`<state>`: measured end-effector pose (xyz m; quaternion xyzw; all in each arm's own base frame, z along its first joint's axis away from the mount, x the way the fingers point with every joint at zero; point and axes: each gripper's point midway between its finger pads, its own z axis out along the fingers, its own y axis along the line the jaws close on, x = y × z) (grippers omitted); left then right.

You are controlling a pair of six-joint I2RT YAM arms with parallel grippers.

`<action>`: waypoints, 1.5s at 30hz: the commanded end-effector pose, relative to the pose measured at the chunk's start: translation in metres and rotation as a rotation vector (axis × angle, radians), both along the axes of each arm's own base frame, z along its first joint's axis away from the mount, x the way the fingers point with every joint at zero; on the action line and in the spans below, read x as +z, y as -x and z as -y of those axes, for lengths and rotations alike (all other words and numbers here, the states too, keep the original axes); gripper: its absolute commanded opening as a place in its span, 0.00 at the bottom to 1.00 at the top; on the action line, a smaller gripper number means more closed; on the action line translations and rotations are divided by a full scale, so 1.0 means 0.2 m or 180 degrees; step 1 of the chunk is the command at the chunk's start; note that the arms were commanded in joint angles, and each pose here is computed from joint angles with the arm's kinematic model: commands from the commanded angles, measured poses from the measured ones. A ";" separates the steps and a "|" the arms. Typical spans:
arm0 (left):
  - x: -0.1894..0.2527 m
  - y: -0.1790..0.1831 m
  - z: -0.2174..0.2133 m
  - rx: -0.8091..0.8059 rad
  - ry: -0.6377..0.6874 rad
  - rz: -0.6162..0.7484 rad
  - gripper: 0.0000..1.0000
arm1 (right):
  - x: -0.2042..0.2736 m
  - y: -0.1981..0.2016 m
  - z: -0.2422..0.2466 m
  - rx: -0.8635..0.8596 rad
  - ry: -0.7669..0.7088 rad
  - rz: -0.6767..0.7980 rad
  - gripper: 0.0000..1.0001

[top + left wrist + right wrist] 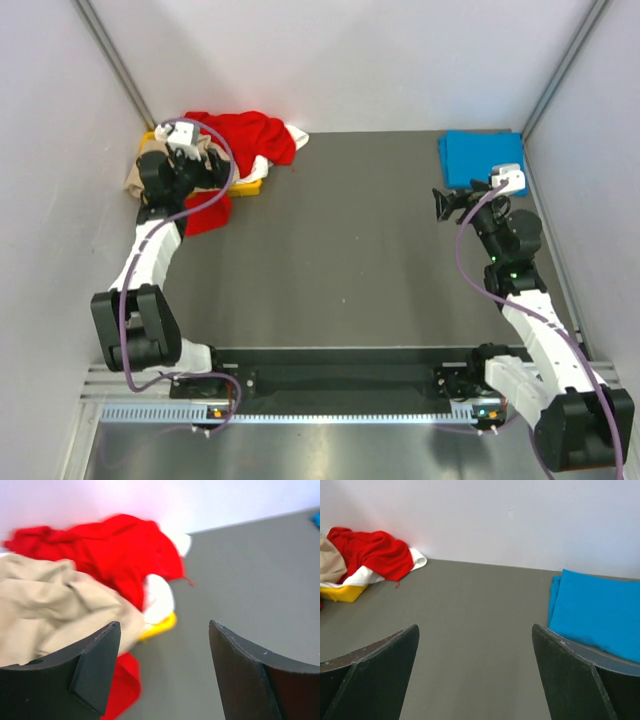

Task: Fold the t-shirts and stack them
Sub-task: Grab the tshirt from the pile, then move the tshirt to the center of the board

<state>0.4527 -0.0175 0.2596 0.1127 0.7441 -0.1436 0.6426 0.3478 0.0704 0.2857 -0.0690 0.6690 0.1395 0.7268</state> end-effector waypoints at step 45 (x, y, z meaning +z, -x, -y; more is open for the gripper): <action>1.23 0.38 0.37 -0.0687 -0.0034 0.0404 0.00 | 0.16 0.26 -0.75 0.1570 0.0355 -0.0051 0.93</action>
